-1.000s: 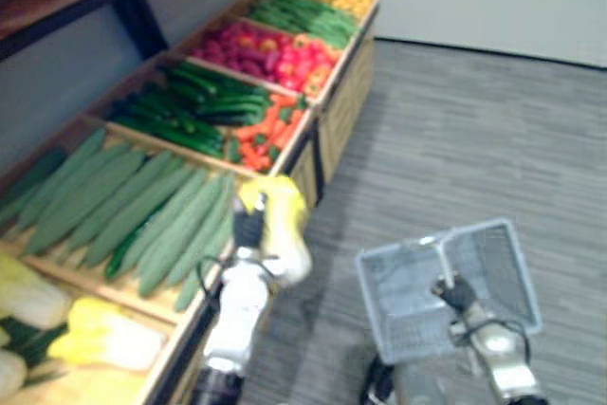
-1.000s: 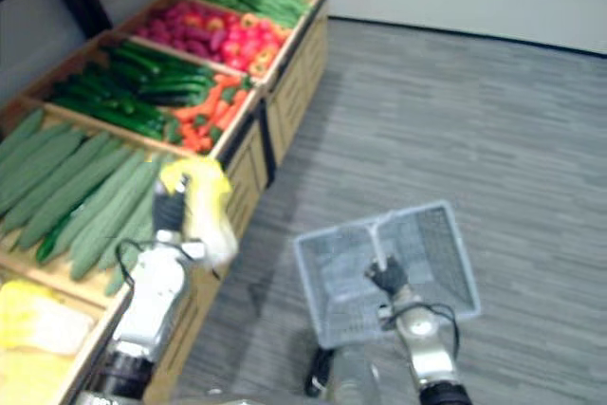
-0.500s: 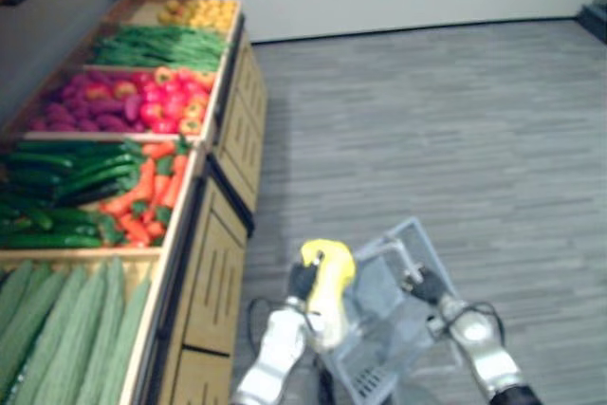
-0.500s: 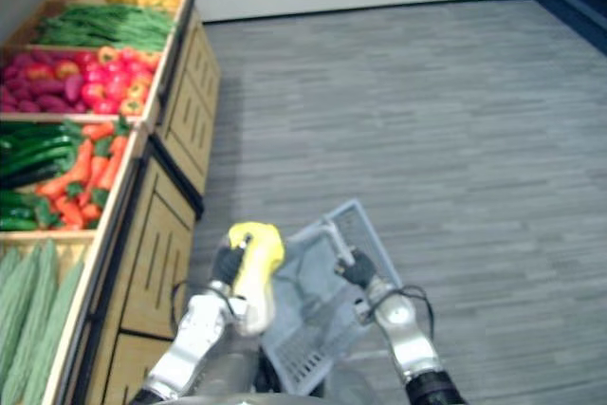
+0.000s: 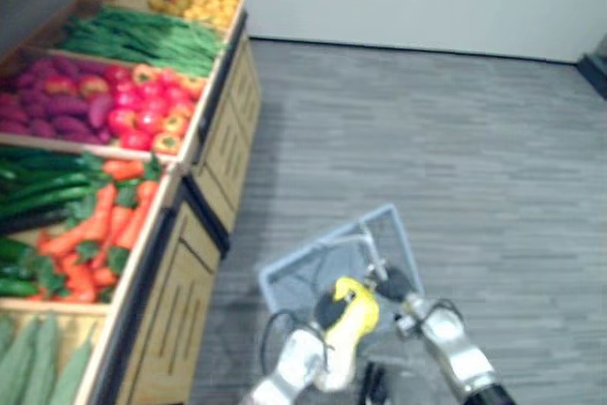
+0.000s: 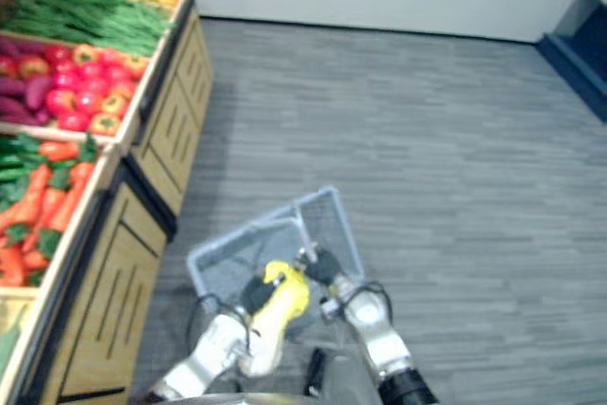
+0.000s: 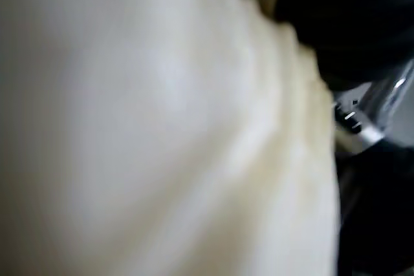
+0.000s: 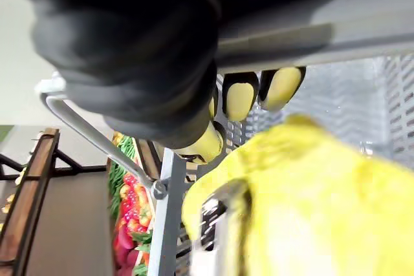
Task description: Pick vegetable in the basket
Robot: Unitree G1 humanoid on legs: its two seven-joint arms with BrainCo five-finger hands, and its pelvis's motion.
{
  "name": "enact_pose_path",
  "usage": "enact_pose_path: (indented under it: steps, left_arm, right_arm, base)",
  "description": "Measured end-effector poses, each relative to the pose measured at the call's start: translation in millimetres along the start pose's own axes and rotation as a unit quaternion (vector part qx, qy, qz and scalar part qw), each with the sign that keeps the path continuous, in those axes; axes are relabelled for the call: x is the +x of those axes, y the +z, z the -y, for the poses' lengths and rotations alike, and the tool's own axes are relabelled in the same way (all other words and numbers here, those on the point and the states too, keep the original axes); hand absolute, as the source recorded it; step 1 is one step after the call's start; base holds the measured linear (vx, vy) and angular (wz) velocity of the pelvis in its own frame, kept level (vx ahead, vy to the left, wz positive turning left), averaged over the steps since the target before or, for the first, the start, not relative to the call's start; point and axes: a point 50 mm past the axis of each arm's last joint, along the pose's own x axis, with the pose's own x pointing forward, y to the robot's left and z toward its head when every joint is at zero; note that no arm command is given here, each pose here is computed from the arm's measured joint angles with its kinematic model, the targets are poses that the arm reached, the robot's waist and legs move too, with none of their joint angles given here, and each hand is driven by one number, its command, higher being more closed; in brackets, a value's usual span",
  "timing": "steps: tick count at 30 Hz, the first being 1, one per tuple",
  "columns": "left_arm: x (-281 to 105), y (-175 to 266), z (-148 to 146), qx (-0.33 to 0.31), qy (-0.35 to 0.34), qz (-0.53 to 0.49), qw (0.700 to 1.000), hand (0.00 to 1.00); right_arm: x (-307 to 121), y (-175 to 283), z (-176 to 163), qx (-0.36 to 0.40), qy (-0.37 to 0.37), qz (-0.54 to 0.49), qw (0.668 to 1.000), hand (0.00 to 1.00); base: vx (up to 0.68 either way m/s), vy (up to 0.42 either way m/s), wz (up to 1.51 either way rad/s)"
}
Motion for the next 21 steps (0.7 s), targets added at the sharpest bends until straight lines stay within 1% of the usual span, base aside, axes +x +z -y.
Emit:
enact_pose_path:
  steps: [1, 4, 5, 7, 8, 10, 11, 12, 15, 17, 19, 21]
  left_arm:
    - [1.5, -4.1, 2.9, 0.019, -0.013, -0.010, 1.000, 1.00]
    - [-0.1, -7.4, 27.6, 0.067, -0.056, -0.011, 0.996, 1.00]
    - [0.6, -4.7, 36.7, 0.082, -0.063, -0.003, 0.995, 0.00]
    - [3.4, 1.4, 43.3, 0.089, -0.051, 0.009, 0.995, 0.00]
    - [9.5, 7.2, 44.3, 0.097, -0.033, 0.014, 0.995, 0.00]
    - [16.0, 3.0, 40.8, 0.116, -0.019, -0.006, 0.993, 0.00]
    - [20.0, -6.1, 29.0, 0.115, 0.022, -0.041, 0.992, 0.00]
    - [21.5, -9.6, 21.5, 0.112, 0.042, -0.053, 0.991, 0.00]
    - [30.9, -6.5, -11.8, 0.105, 0.137, -0.056, 0.983, 0.00]
    - [31.3, -5.6, -17.9, 0.089, 0.168, -0.057, 0.980, 0.00]
    - [30.4, -4.3, -12.8, 0.074, 0.167, -0.052, 0.982, 0.00]
    - [31.2, 1.8, -10.0, 0.060, 0.169, -0.036, 0.983, 0.00]
  right_arm:
    - [2.3, 1.6, -4.9, 0.004, 0.010, 0.002, 1.000, 1.00]
    - [3.4, 2.2, -6.2, 0.015, 0.023, -0.014, 1.000, 1.00]
    - [3.4, 1.8, -5.6, 0.013, 0.032, -0.024, 0.999, 1.00]
    - [2.9, -0.5, -7.1, 0.014, 0.044, -0.036, 0.998, 1.00]
    - [1.6, -1.9, -5.1, 0.010, 0.048, -0.043, 0.998, 1.00]
    - [-1.0, -4.6, -2.1, 0.004, 0.051, -0.055, 0.997, 1.00]
    - [-6.6, -9.6, -3.7, 0.005, 0.065, -0.068, 0.996, 1.00]
    - [-9.8, -11.0, -4.5, 0.007, 0.066, -0.070, 0.995, 1.00]
    - [-20.6, -10.1, -6.4, 0.017, 0.076, -0.061, 0.995, 1.00]
    - [-25.4, -12.6, -7.0, 0.022, 0.079, -0.063, 0.995, 1.00]
    - [-32.1, -18.2, -6.2, 0.032, 0.071, -0.072, 0.994, 1.00]
    - [-33.8, -14.5, -5.0, 0.038, 0.062, -0.061, 0.996, 1.00]
  base:
    - [0.29, -0.356, 0.31]
    - [0.28, -0.316, 0.06]
    - [0.26, -0.258, 0.04]
    - [0.15, -0.148, 0.02]
    - [0.13, -0.125, -0.08]
    - [0.16, -0.080, -0.27]
    - [0.20, -0.040, -0.37]
    - [0.24, -0.021, -0.33]
    - [0.21, 0.050, -0.19]
    - [0.23, 0.120, 0.32]
    - [0.28, 0.168, 1.02]
    - [0.28, 0.193, 1.31]
